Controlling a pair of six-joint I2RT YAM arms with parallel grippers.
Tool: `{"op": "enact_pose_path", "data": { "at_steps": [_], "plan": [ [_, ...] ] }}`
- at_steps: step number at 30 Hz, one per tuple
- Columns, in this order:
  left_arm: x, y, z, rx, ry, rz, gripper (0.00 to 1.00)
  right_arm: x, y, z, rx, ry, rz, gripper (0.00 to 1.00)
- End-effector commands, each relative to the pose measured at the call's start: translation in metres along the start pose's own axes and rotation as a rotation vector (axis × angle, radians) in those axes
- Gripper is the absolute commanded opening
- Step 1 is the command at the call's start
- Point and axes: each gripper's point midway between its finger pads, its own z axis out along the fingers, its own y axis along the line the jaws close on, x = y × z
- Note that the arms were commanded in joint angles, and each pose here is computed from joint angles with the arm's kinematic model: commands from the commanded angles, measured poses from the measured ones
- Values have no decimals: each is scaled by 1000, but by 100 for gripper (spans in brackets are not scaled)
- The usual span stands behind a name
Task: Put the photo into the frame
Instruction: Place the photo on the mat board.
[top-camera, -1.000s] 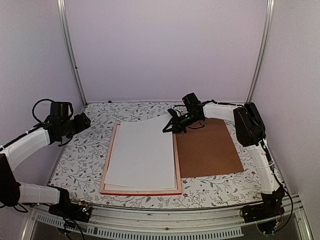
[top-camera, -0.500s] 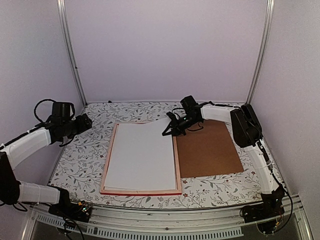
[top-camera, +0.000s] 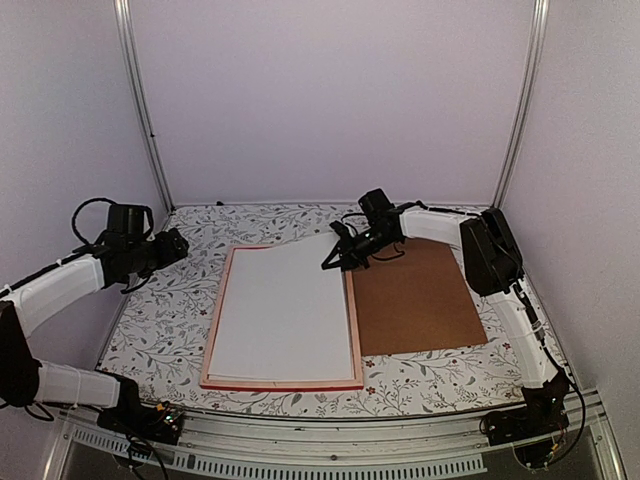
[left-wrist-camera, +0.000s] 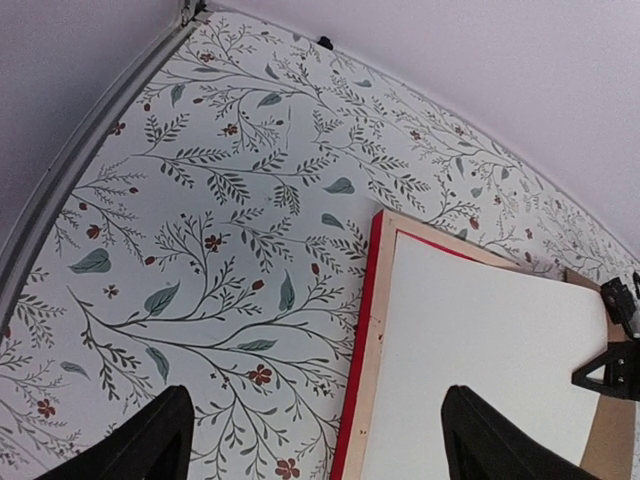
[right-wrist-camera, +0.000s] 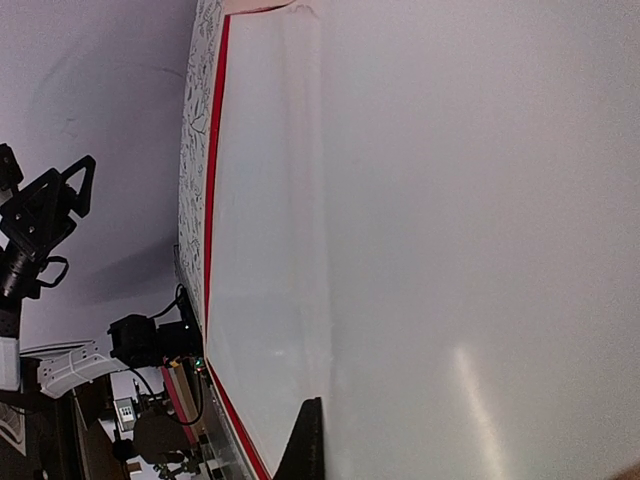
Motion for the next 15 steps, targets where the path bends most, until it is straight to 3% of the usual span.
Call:
{"op": "enact_pose_path", "data": {
  "at_steps": [1, 15],
  "plan": [
    [4, -9, 1, 32, 5, 30, 89, -1, -4, 10, 7, 1, -3, 2],
    [13, -17, 5, 56, 23, 41, 90, -4, -7, 11, 29, -13, -6, 6]
  ]
}}
